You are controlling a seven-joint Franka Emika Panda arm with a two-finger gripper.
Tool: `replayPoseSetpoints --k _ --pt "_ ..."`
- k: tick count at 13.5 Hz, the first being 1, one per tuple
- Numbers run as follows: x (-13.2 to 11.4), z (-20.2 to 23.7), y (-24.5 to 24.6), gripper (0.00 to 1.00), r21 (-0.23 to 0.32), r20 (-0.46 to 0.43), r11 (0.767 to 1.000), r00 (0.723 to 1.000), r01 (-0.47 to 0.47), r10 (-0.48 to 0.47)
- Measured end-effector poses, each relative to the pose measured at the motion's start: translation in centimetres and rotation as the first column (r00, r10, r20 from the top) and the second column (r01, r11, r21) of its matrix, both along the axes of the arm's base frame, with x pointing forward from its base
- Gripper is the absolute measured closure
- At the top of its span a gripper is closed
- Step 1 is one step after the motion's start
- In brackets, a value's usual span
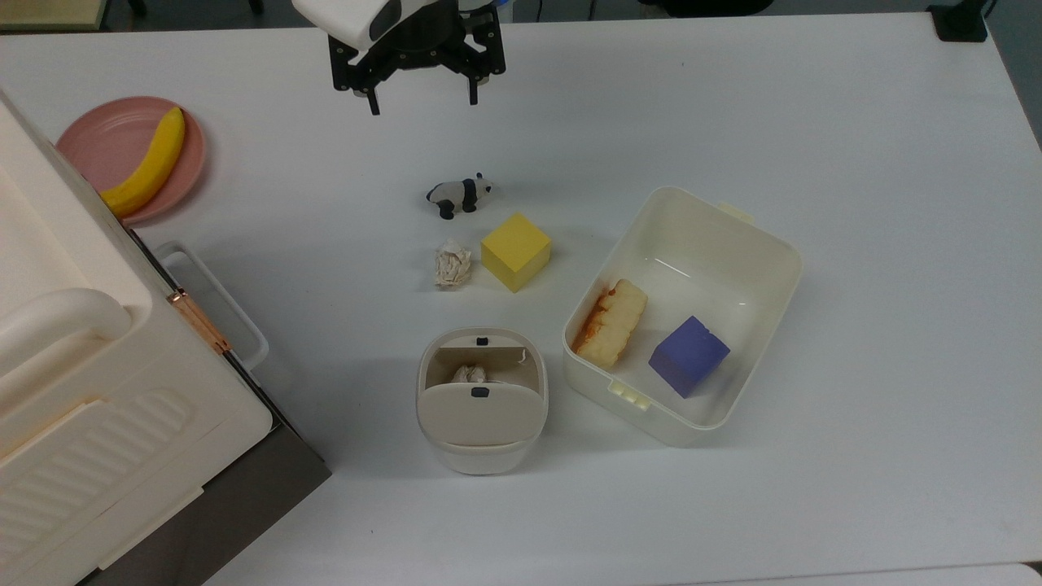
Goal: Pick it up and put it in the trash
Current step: 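Move the gripper over the crumpled white tissue beside the yellow sponge, then lower the open gripper onto the white tissue and close on it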
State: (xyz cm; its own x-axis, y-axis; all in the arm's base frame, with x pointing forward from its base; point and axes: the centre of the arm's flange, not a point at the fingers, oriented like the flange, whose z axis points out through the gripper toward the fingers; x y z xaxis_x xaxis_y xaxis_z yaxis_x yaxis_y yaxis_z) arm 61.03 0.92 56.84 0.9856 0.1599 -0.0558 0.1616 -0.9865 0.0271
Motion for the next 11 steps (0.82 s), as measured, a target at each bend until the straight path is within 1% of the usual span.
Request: replayPoseSetpoints --k 3,5,7,8,10,11 --pt "0.3 -0.8 0.0 0.0 -0.002 -0.013 1.0 1.0 0.001 -0.001" --pt "0.7 -2.1 0.0 0.0 -0.006 -0.035 1.0 0.999 0.001 -0.002" --pt "1.5 -4.3 0.1 0.0 -0.014 -0.066 1.0 0.998 0.0 -0.001" --pt "2.0 -5.5 0.1 0.02 -0.016 -0.073 1.0 0.997 0.0 -0.001" --pt "3.2 -9.1 0.4 0.03 -0.025 -0.068 1.0 0.998 -0.008 0.007" --pt "3.8 -11.2 0.6 0.04 -0.036 -0.069 0.999 0.998 -0.017 0.014"
